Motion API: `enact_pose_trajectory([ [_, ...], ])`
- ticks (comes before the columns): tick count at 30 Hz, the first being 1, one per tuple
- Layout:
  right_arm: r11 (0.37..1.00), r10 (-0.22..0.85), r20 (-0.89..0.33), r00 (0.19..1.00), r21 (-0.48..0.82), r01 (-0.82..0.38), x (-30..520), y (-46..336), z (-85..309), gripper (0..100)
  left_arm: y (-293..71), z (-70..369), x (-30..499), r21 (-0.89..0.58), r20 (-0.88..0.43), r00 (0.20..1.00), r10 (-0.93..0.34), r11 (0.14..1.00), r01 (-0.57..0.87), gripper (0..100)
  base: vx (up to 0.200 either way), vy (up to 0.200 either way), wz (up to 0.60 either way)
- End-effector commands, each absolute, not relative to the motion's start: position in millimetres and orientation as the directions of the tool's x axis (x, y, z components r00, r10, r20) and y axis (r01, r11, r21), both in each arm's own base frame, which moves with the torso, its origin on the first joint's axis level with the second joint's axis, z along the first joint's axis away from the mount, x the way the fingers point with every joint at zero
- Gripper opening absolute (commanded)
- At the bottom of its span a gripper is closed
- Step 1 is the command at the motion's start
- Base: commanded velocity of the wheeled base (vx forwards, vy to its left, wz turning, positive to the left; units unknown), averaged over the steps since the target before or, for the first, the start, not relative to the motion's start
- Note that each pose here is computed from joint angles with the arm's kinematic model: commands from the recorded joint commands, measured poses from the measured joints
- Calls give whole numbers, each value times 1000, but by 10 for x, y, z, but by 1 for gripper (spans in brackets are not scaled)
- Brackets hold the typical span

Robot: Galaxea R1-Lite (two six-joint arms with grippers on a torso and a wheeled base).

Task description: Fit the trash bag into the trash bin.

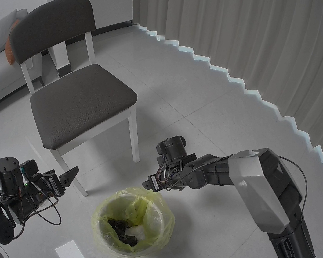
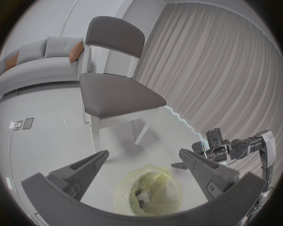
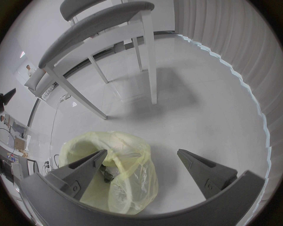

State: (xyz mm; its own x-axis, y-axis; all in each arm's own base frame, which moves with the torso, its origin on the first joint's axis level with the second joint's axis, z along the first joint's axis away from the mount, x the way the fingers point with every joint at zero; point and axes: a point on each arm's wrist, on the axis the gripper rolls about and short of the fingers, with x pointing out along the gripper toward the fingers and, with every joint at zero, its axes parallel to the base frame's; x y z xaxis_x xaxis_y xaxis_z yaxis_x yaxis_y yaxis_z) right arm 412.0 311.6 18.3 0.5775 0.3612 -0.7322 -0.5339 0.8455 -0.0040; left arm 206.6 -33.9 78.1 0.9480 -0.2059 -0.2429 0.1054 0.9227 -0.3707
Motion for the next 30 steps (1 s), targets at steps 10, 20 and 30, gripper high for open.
enact_pose_trajectory([
  [10,851,402,-631,664,-10,-525,3579,2569,1121,100,-387,1113,1830,-371,-76,962,-262,903,216,100,-20,0,0],
  [20,873,404,-544,735,-11,-488,2912,2006,1558,100,-394,1329,1658,-368,34,959,-280,889,272,100,-200,0,0],
  [30,964,201,-423,884,-77,-256,2584,1450,1903,100,-301,1535,1144,-285,79,946,-314,902,324,100,-20,0,0],
])
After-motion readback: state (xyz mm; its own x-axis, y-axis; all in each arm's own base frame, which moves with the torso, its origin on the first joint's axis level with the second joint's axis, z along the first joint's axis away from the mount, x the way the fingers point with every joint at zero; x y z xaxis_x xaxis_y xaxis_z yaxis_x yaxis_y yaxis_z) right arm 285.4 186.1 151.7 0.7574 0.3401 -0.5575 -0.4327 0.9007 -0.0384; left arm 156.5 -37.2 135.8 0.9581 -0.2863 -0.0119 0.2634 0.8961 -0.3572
